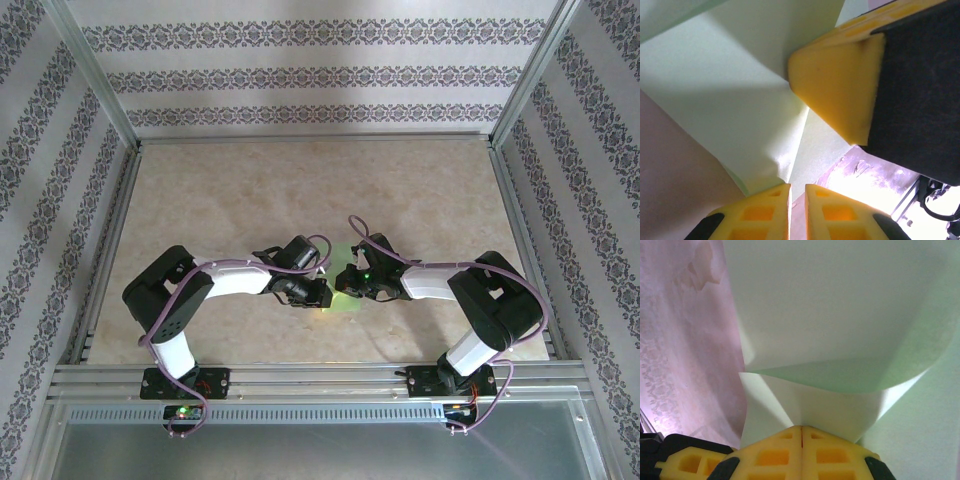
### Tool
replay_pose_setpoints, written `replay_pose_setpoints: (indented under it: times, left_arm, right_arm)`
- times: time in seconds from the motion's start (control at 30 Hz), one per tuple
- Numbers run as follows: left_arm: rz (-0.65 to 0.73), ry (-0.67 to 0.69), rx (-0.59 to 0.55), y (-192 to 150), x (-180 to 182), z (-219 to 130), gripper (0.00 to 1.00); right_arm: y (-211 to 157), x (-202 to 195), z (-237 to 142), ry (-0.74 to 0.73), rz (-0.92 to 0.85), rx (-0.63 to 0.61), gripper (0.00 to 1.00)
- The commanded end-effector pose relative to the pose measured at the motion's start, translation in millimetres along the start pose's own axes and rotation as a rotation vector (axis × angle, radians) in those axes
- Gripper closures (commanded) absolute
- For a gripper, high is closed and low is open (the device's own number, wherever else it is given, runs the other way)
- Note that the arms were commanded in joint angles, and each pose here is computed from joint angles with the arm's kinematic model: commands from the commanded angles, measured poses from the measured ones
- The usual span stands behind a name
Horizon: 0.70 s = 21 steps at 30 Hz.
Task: Fold a paper plane with a square sheet of paper (fold left side to right side)
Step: Fold the triangle a second time at the center of the table.
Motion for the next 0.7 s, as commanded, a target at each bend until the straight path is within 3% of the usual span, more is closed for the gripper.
replay_pose_setpoints:
  times: [0.0, 0.47, 0.67]
  left_arm:
    - [0.027, 0.015, -0.01, 2.6, -0.8, 2.5, 0.84]
    - [0.011, 0.046, 0.004, -3.5, 8.4, 5.7, 0.85]
    - [-0.004, 0.057, 0.02, -5.9, 12.2, 8.4, 0.87]
  right_arm:
    - [-13.8, -32.4, 4.2, -0.118, 0.033, 0.037, 1.0]
    - [-12.5, -29.7, 3.4, -0.114, 0.024, 0.033, 1.0]
    - [-5.8, -11.5, -2.4, -0.063, -0.009, 0.01, 1.0]
Point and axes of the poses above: each hand's point on the last joint's axis, 136 mm out from that joint toward the fingers, its own z axis out along the fingers, its own x axis along the line the jaws close on, y = z × x, the point moved 2 cm from there along -z, back along the fingers, and after that the axes turned 8 degrees about z, right-handed, at the moved point
